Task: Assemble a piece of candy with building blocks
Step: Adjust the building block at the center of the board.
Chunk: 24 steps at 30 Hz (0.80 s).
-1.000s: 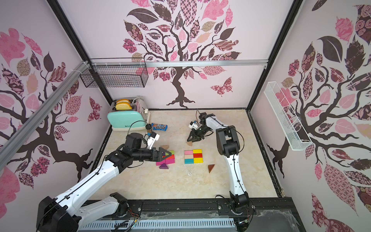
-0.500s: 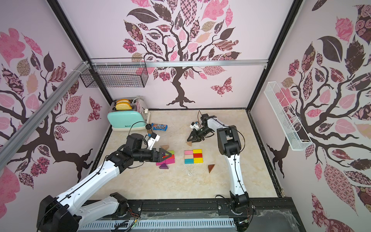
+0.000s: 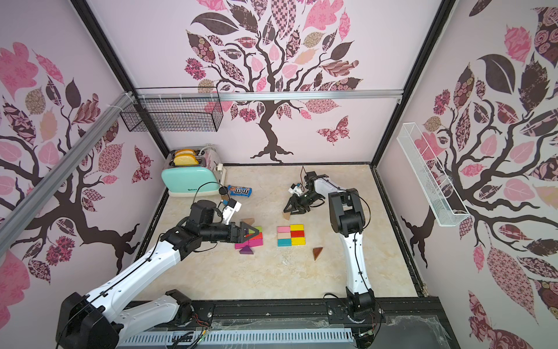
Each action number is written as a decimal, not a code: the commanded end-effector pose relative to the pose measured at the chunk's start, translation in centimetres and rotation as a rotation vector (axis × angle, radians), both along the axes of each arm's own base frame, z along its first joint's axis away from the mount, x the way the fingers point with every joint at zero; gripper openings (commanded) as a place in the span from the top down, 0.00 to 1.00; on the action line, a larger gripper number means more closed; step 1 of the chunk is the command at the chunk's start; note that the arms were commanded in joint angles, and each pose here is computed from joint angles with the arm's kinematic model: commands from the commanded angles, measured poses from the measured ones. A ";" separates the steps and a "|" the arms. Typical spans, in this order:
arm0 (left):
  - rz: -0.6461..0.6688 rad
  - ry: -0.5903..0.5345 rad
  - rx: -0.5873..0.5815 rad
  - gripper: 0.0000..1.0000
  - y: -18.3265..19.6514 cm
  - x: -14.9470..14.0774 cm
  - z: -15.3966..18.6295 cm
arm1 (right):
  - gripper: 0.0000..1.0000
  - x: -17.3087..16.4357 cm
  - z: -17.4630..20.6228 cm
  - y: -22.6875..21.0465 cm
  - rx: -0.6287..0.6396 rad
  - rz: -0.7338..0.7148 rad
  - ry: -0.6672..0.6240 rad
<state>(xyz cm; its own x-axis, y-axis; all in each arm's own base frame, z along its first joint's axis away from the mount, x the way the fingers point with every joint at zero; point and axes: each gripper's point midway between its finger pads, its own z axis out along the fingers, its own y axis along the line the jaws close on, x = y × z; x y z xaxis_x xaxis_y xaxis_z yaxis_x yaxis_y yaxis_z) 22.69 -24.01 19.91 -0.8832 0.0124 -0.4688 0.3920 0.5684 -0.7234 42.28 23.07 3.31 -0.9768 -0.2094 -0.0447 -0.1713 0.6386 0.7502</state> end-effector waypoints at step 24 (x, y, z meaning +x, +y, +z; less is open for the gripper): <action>-0.009 -0.028 -0.084 0.03 -0.4 -0.3 1.6 | 0.33 1.1 -0.7 -5.6 -0.311 -0.072 -0.132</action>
<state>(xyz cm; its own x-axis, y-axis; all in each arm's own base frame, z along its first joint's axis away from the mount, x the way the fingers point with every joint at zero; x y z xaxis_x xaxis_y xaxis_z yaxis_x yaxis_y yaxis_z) 22.49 -24.49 21.52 -0.8747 -0.0158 -0.4845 0.4090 0.5123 -0.7552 43.48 19.80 3.94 -0.9739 -0.1862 -0.1299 -0.2269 0.7803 0.5828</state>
